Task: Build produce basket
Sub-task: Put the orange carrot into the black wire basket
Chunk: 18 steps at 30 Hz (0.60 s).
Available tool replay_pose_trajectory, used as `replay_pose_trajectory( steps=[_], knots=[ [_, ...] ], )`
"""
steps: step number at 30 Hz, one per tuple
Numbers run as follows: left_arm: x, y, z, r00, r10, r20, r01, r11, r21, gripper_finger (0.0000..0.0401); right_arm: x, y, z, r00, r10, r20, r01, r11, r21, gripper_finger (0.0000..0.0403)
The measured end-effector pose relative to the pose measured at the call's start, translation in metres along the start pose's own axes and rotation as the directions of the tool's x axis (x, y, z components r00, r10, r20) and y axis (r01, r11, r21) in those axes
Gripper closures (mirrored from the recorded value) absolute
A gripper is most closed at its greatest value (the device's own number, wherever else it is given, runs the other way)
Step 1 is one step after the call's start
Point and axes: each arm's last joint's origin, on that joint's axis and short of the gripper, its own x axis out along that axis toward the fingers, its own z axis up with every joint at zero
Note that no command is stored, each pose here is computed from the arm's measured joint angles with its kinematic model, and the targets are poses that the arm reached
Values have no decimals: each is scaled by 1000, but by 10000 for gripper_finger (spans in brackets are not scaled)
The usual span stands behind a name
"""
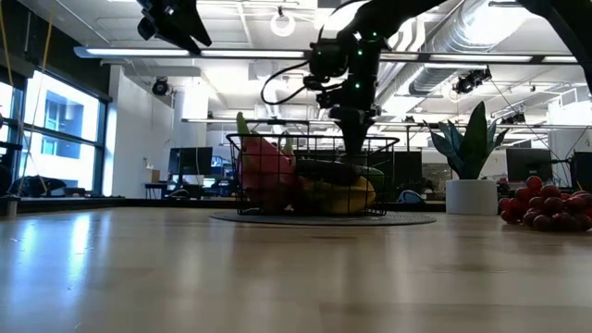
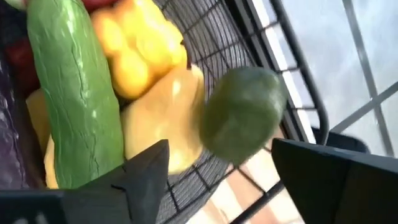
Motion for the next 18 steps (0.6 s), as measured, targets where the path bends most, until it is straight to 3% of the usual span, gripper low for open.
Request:
replay_pose_trajectory(
  steps=[9, 18],
  knots=[
    [0, 0, -1, 1000, 2, -8, -2, 1000, 4, 178, -22, 1, -1, 998, 14, -63, -5, 990, 143, 122],
    [0, -1, -1, 1000, -25, -13, 25, 1000, 15, 178, -57, 29, 6, 997, 77, -7, -73, 970, 232, 121]
  ],
)
